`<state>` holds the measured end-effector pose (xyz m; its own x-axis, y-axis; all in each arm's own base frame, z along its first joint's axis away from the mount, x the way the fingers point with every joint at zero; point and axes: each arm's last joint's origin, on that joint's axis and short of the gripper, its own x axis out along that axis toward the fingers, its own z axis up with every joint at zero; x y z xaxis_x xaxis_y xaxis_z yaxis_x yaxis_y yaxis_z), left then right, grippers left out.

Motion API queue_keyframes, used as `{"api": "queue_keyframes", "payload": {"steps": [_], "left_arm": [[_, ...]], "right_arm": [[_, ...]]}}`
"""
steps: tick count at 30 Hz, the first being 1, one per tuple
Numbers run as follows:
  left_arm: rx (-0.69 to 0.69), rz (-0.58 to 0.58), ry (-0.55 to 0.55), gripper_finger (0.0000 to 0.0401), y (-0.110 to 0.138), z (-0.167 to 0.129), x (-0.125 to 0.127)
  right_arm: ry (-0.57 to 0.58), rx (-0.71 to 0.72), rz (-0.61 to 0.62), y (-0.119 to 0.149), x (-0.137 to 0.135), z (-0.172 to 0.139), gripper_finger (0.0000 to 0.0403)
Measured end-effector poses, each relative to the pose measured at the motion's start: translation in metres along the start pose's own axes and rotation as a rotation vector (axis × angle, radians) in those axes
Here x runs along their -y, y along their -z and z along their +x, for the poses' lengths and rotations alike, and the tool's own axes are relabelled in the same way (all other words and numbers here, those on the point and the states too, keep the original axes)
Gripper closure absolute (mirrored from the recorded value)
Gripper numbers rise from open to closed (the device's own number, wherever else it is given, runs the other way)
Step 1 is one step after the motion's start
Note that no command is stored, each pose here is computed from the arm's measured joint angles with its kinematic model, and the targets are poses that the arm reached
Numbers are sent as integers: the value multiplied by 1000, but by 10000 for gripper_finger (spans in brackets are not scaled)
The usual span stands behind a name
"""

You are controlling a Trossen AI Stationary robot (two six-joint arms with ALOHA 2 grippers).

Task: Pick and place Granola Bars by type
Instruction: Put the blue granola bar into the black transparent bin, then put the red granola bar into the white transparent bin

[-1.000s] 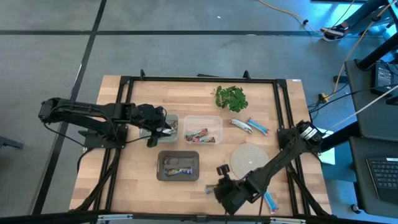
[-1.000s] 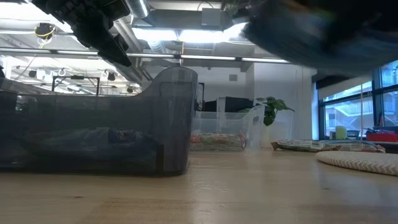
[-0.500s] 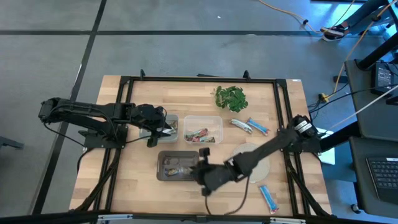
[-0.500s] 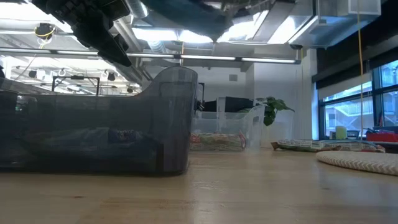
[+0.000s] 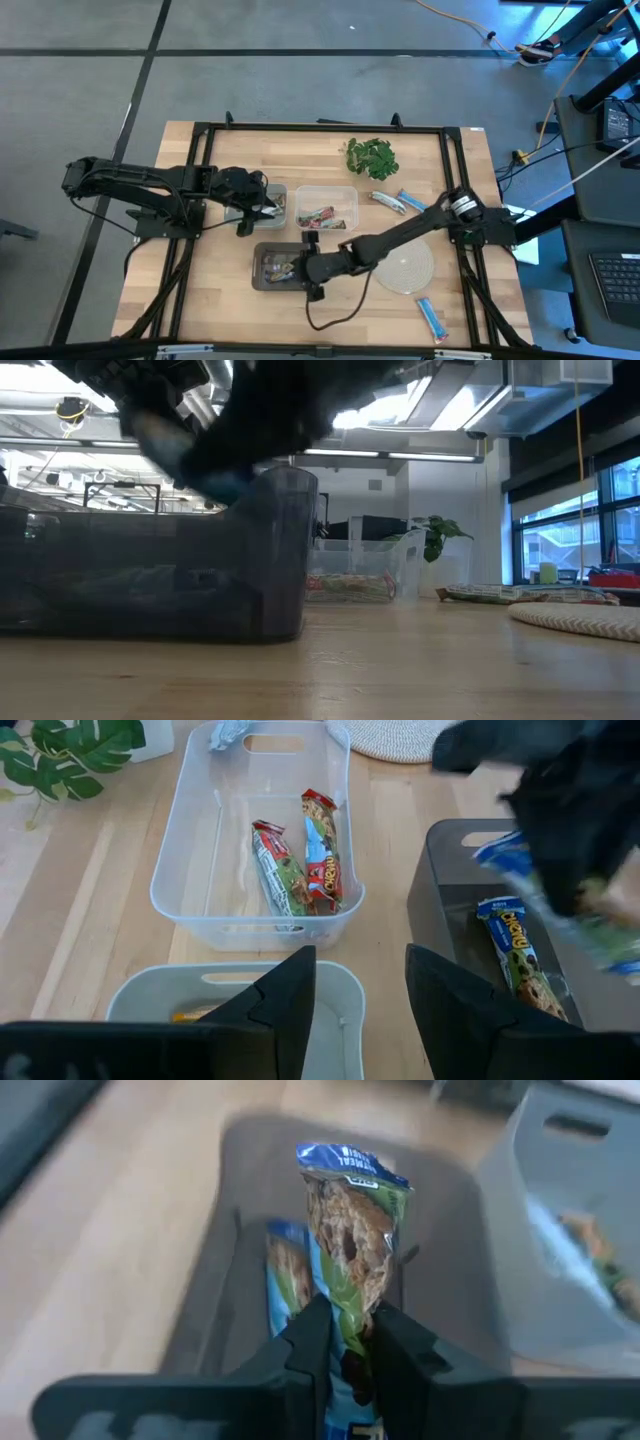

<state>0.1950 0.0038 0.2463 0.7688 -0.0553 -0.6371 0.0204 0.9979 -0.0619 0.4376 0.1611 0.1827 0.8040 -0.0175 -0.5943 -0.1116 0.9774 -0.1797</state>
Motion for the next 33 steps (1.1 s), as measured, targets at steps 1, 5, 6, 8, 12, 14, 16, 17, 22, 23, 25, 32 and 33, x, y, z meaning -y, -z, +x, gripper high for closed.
{"api": "queue_keyframes", "payload": {"steps": [1, 5, 6, 8, 12, 14, 16, 17, 22, 23, 25, 32, 33], "left_arm": [[0, 0, 0, 253, 0, 0, 0], [3, 1, 0, 250, 0, 0, 0], [5, 1, 0, 249, 0, 0, 0], [12, 2, 0, 249, -1, 0, 0], [17, 2, 0, 251, -2, 0, 0], [17, 3, 0, 252, -2, 0, 0], [19, 2, 0, 253, -2, 0, 0], [20, 3, 0, 252, -2, 0, 0], [22, 3, 0, 249, -2, 0, 0], [22, 3, 0, 249, -2, 0, 0], [21, 3, 0, 249, -2, 0, 0], [29, 4, 0, 252, -3, 0, 0], [30, 4, 0, 252, -3, 0, 0]], "right_arm": [[5, -15, -3, 4, 0, 4, 336], [14, -45, -7, 14, 1, 16, 336], [15, -48, -7, 15, 2, 17, 336], [17, -63, -11, 16, 2, 17, 336], [18, -60, -9, 14, 3, 14, 336], [17, -51, -7, 10, 4, 10, 332], [2, -36, -2, 7, 4, 8, 320], [-11, -33, -2, 6, 4, 7, 311], [-22, -55, -5, 5, 5, 2, 252], [-19, -89, -14, 5, 7, -3, 242], [-18, -158, -11, -1, 11, -20, 225], [-69, -348, 306, -18, -2, -108, 206], [-68, -383, 356, -17, -7, -119, 206]]}}
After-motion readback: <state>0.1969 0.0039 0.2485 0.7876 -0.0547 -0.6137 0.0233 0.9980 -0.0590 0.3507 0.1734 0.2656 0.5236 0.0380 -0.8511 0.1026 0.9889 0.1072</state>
